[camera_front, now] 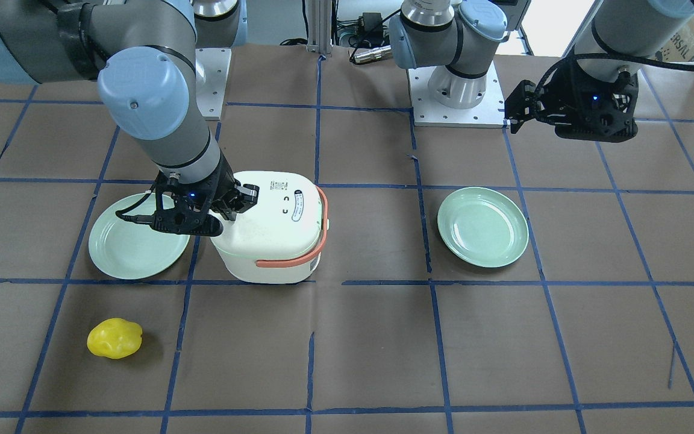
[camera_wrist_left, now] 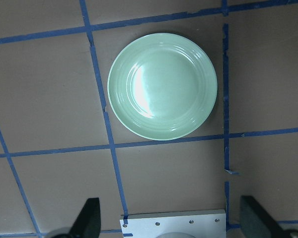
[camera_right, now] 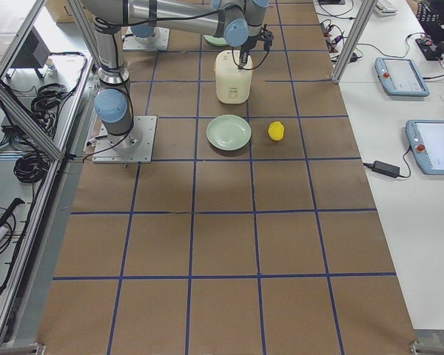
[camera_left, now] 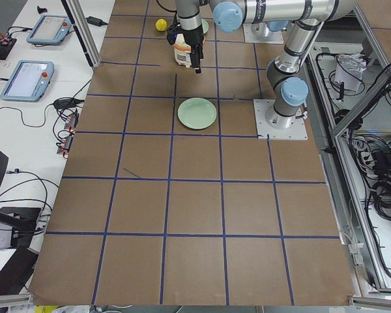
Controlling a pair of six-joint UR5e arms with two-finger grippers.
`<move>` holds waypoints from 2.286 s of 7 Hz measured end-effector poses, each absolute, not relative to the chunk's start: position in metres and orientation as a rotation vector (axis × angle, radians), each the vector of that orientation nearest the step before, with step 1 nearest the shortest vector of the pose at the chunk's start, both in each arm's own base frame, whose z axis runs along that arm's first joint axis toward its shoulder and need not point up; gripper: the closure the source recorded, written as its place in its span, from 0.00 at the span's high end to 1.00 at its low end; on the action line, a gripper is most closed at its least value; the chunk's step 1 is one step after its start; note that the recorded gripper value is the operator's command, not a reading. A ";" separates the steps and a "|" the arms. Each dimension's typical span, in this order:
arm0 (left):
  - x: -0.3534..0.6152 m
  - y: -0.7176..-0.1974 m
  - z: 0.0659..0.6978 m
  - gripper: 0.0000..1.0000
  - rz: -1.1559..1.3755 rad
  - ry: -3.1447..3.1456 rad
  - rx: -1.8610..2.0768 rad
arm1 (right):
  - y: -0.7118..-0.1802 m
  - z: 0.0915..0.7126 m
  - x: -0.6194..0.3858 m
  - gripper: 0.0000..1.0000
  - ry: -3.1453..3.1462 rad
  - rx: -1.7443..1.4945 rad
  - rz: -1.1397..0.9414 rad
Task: Press rice cooker button
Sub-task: 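Lower the right gripper and press down on the green button, then raise the right gripper away as the rice cooker lid pops open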
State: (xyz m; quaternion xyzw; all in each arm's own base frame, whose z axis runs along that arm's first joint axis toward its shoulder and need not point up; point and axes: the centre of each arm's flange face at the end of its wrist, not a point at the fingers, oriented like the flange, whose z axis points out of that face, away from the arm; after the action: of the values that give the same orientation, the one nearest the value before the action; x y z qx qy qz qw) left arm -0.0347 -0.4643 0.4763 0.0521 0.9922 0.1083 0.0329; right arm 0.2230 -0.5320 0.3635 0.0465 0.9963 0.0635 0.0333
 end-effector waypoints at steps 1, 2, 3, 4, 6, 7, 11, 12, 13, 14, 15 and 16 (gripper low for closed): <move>-0.035 -0.464 0.476 1.00 0.333 3.053 0.160 | -0.532 0.366 0.223 0.16 3.066 0.146 0.188; -0.035 -0.464 0.476 1.00 0.333 3.053 0.160 | -0.531 0.370 0.223 0.16 3.068 0.147 0.183; -0.035 -0.464 0.476 1.00 0.333 3.053 0.160 | -0.528 0.373 0.222 0.15 3.070 0.147 0.182; -0.035 -0.464 0.476 1.00 0.333 3.053 0.160 | -0.525 0.375 0.221 0.15 3.072 0.147 0.183; -0.035 -0.464 0.476 1.00 0.333 3.053 0.160 | -0.519 0.364 0.221 0.15 3.070 0.147 0.214; -0.035 -0.464 0.476 1.00 0.334 3.054 0.160 | -0.518 0.359 0.221 0.15 3.068 0.147 0.223; -0.035 -0.464 0.476 1.00 0.333 3.053 0.160 | -0.516 0.375 0.220 0.80 3.077 0.165 0.210; -0.035 -0.464 0.476 1.00 0.333 3.053 0.160 | -0.514 0.401 0.218 1.00 3.094 0.176 0.195; -0.035 -0.464 0.476 1.00 0.333 3.053 0.160 | -0.518 0.436 0.212 1.00 3.133 0.175 0.141; -0.035 -0.464 0.476 1.00 0.333 3.053 0.160 | -0.526 0.466 0.200 1.00 3.176 0.140 0.079; -0.035 -0.464 0.476 1.00 0.333 3.053 0.160 | -0.534 0.482 0.182 1.00 3.196 0.073 0.054; -0.035 -0.464 0.476 1.00 0.333 3.053 0.160 | -0.542 0.489 0.153 1.00 3.188 0.005 0.066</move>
State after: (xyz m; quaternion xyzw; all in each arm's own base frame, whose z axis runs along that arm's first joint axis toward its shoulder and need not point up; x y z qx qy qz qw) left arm -0.0347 -0.4643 0.4763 0.0521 0.9922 0.1083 0.0329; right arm 0.1528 -0.5420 0.4886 0.0016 0.9995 0.0207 -0.0236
